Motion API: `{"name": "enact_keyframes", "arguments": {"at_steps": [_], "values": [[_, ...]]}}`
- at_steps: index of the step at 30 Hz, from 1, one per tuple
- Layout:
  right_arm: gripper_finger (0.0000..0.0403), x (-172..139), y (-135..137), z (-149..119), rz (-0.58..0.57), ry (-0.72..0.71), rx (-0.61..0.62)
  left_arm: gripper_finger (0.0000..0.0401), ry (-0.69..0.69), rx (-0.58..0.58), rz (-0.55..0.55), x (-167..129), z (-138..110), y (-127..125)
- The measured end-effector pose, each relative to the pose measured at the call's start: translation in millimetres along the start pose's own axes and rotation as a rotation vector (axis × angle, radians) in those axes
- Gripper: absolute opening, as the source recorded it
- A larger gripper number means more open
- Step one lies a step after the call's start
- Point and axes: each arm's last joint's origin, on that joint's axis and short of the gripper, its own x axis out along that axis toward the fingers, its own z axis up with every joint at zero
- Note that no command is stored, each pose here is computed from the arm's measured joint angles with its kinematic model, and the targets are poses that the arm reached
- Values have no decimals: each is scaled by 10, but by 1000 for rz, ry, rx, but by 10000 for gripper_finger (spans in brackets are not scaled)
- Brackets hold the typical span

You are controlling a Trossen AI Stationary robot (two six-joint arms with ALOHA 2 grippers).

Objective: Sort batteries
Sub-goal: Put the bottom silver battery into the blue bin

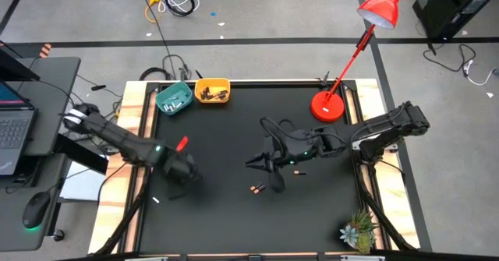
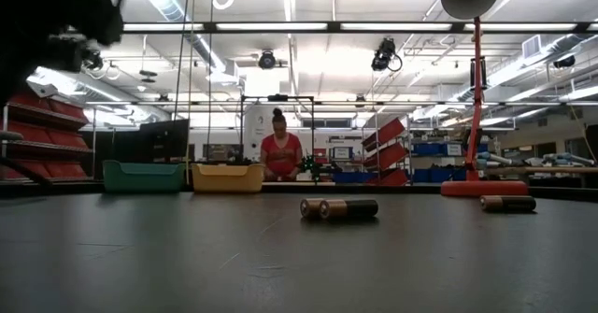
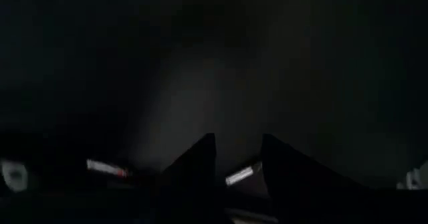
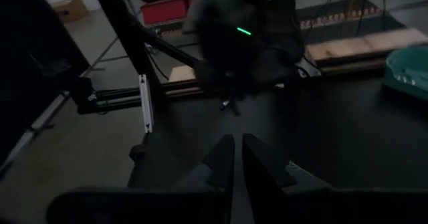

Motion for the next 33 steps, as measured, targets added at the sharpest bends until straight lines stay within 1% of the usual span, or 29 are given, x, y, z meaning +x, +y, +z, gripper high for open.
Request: {"name": "enact_keyframes", "arguments": {"at_steps": [3, 5, 8, 10, 13, 15, 18, 21, 24, 26, 28, 30, 33], "values": [[41, 30, 7, -32, -24, 9, 53, 126, -108, 124, 5, -57, -35, -214], [41, 58, 20, -47, -58, -3, 98, 126, -183, 181, 9, -96, -109, -305], [41, 112, 55, -89, -74, -7, 165, 126, -264, 213, 16, -137, -264, -372], [41, 115, 98, -121, -67, 10, 191, 126, -280, 207, 19, -147, -396, -361], [41, 148, 149, -157, -74, 10, 224, 126, -270, 186, -12, -142, -586, -356], [41, 161, 183, -188, -93, 8, 246, 126, -240, 205, -26, -130, -681, -383], [41, 187, 246, -223, -129, -15, 274, 126, -140, 250, -19, -70, -785, -427], [41, 231, 299, -279, -178, -33, 281, 126, -38, 289, -20, 13, -808, -493], [41, 283, 356, -336, -185, -36, 281, 126, 39, 367, -35, 92, -799, -564], [41, 314, 359, -361, -186, -30, 292, 126, 63, 418, -39, 140, -780, -601], [41, 352, 358, -377, -184, -34, 306, 126, 42, 450, -57, 154, -766, -638], [41, 378, 363, -406, -188, -24, 318, 126, -5, 474, -51, 155, -793, -661], [41, 369, 403, -416, -178, -25, 325, 127, -99, 573, -62, 120, -960, -702]]}}
